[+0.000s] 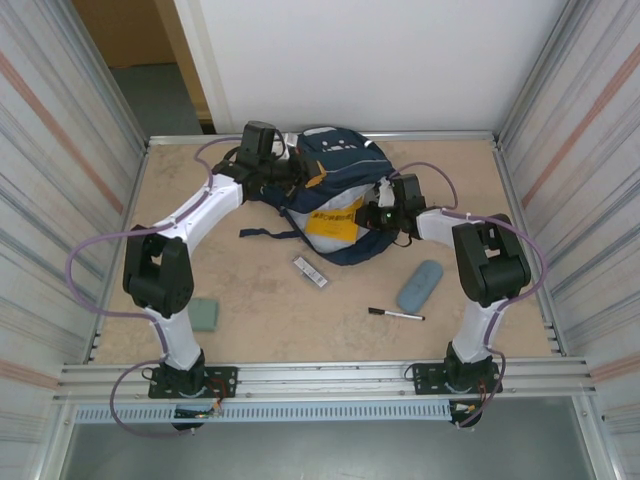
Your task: Pack the student bag
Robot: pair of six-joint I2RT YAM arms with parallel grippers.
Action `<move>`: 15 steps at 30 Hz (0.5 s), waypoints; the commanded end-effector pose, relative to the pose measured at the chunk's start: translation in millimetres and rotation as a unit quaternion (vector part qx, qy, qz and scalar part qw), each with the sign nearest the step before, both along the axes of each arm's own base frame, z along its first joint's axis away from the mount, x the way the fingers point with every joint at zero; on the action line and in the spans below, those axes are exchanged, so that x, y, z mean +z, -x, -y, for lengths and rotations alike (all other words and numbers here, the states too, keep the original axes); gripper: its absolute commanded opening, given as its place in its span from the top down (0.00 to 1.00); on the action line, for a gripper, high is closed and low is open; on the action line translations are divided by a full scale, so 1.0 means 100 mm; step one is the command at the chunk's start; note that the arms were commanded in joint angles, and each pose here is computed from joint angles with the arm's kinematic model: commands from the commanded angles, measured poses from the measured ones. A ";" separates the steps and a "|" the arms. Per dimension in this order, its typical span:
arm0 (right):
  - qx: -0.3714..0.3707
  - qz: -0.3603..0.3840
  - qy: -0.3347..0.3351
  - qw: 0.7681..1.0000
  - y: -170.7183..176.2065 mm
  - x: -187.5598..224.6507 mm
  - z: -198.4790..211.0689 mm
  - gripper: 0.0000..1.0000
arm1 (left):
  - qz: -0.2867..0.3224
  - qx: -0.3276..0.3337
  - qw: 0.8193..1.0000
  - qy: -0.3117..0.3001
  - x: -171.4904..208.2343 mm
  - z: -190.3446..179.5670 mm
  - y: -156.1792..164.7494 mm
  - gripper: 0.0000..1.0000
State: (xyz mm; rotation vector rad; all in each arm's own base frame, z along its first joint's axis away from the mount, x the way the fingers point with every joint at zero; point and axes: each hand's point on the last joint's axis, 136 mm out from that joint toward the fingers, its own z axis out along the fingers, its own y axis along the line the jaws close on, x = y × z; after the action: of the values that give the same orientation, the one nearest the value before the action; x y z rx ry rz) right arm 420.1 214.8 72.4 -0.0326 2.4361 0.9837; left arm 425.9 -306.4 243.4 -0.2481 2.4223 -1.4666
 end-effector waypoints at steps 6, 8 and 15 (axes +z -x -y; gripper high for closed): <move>-0.056 0.075 0.128 0.987 -0.19 0.17 0.39 0.50 | 0.036 -0.058 0.997 0.044 0.31 0.14 0.03 1.00; -0.051 0.086 0.154 0.983 -0.12 0.18 0.44 0.49 | 0.032 -0.059 0.997 0.046 0.29 0.13 0.01 1.00; 0.010 0.113 0.175 0.978 0.27 0.21 0.30 0.45 | 0.023 -0.058 0.997 0.044 0.18 0.09 -0.01 1.00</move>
State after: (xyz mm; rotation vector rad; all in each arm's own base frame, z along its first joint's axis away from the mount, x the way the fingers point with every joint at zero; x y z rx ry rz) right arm 411.4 176.7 87.2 -0.1226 2.3958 0.5736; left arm 429.1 -307.1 239.2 -0.2351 2.4377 -1.5301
